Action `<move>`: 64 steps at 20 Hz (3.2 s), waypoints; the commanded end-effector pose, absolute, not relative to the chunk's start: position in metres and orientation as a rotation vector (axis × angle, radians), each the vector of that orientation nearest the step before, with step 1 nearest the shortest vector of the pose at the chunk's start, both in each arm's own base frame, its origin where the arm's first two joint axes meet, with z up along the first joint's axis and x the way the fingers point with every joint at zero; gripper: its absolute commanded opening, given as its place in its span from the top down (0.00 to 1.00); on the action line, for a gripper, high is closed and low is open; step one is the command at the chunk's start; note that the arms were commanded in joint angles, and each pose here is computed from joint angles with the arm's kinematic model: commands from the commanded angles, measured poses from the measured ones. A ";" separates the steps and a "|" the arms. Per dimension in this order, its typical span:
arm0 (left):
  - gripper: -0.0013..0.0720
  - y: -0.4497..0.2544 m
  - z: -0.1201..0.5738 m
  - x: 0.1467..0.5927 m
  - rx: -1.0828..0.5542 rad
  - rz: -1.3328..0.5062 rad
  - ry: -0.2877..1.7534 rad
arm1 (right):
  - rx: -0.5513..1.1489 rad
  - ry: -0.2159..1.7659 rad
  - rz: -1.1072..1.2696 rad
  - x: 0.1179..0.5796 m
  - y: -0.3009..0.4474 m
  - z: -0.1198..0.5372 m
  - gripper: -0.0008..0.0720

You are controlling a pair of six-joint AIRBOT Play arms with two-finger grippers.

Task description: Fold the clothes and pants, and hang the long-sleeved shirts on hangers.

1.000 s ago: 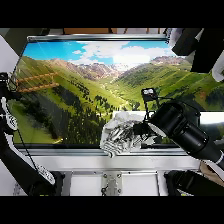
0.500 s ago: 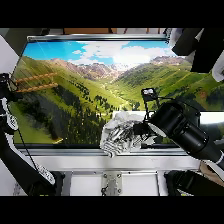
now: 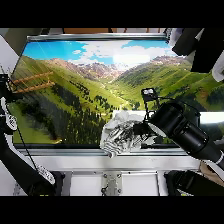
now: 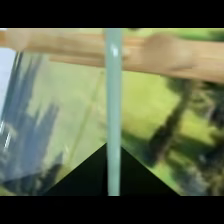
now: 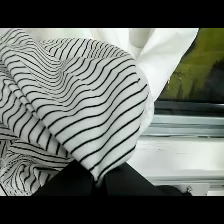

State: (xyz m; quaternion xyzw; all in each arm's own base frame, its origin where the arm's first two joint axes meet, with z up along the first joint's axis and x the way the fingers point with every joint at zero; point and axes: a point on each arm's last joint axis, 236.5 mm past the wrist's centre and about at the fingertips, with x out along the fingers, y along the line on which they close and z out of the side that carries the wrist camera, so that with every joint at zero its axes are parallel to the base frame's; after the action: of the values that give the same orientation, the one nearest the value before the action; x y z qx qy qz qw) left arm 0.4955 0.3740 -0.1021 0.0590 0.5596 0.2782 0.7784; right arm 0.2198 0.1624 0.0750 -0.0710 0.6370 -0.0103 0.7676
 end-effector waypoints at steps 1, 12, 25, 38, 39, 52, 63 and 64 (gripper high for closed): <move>0.97 0.370 -0.073 0.501 0.148 0.610 1.175 | -0.154 1.383 -0.023 0.220 0.162 0.075 0.96; 0.97 0.315 0.057 0.529 0.179 0.599 0.977 | -0.154 1.383 -0.023 0.220 0.162 0.075 0.96; 0.97 0.075 0.164 0.524 0.065 0.098 0.924 | -0.154 1.383 -0.023 0.220 0.162 0.075 0.96; 0.97 -0.139 0.190 0.385 0.178 -0.946 1.089 | -0.154 1.383 -0.022 0.220 0.162 0.075 0.96; 0.97 -0.137 0.191 0.385 0.178 -0.944 1.088 | -0.154 1.383 -0.023 0.220 0.162 0.075 0.96; 0.97 -0.080 0.132 0.277 0.366 -1.092 1.002 | -0.154 1.383 -0.023 0.220 0.162 0.075 0.96; 0.97 -0.115 0.043 0.196 0.371 -1.370 1.081 | -0.154 1.379 -0.026 0.221 0.161 0.075 0.96; 0.97 -0.118 0.037 0.189 0.386 -1.403 1.091 | -0.156 1.374 -0.033 0.222 0.160 0.076 0.96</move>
State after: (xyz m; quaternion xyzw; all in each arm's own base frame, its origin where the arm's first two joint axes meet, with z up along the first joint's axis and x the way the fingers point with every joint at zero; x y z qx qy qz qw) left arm 0.2080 -0.1066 0.0562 0.1542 0.4758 -0.5767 0.6459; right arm 0.2202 0.1620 0.0750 -0.0705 0.6368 -0.0109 0.7677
